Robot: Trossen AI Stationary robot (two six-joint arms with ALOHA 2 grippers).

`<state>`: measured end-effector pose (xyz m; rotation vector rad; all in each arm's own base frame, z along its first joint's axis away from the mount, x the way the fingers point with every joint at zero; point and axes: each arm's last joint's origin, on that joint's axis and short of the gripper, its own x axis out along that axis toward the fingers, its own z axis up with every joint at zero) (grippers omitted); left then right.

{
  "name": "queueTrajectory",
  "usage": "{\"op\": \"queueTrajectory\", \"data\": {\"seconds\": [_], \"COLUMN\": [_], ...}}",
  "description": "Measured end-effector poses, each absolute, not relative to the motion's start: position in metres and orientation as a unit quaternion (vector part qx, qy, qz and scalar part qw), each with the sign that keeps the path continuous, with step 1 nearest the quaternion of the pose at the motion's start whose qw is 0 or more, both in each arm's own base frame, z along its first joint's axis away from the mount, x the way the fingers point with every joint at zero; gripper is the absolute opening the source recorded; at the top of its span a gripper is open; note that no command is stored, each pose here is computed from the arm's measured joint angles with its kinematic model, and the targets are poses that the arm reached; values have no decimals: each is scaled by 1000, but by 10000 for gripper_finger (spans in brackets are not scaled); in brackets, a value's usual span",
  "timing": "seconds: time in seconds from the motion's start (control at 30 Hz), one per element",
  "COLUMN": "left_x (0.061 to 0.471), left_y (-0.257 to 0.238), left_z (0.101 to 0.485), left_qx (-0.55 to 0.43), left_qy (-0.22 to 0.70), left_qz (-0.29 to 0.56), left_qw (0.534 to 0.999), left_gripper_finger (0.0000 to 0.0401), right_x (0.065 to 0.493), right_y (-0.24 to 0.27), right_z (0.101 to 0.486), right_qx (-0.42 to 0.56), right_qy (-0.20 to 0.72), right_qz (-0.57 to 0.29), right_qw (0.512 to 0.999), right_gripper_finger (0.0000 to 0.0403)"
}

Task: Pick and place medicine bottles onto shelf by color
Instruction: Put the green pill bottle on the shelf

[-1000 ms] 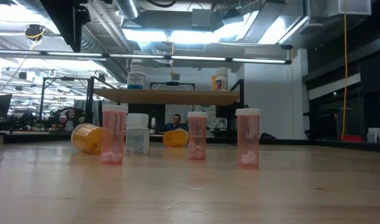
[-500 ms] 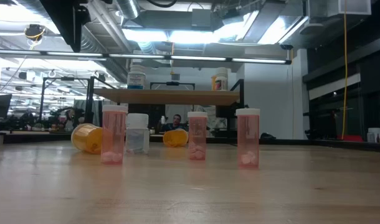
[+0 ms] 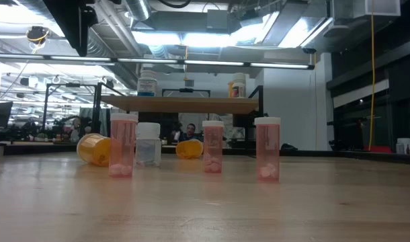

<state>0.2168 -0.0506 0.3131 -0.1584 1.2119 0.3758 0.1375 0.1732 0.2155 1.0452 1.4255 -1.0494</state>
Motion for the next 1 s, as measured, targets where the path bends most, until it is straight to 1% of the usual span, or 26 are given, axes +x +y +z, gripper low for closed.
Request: {"op": "queueTrajectory", "data": {"seconds": [0.07,0.23,0.67,0.87,1.0], "left_x": [217,217,217,217,217], "left_y": [-51,-51,-51,-51,-51], "left_z": [313,313,313,313,313], "left_qx": [-74,-74,-74,-74,-74], "left_qy": [566,566,566,566,566], "left_qz": [175,175,175,175,175], "left_qw": [802,802,802,802,802], "left_gripper_finger": [228,228,228,228,228], "right_x": [138,142,142,144,143], "right_y": [174,176,176,174,173], "right_z": [216,223,224,224,224], "right_qx": [442,447,452,452,448], "right_qy": [592,575,570,537,535], "right_qz": [-430,-415,-421,-424,-432], "right_qw": [519,545,542,572,572], "right_gripper_finger": [288,289,289,289,289]}}
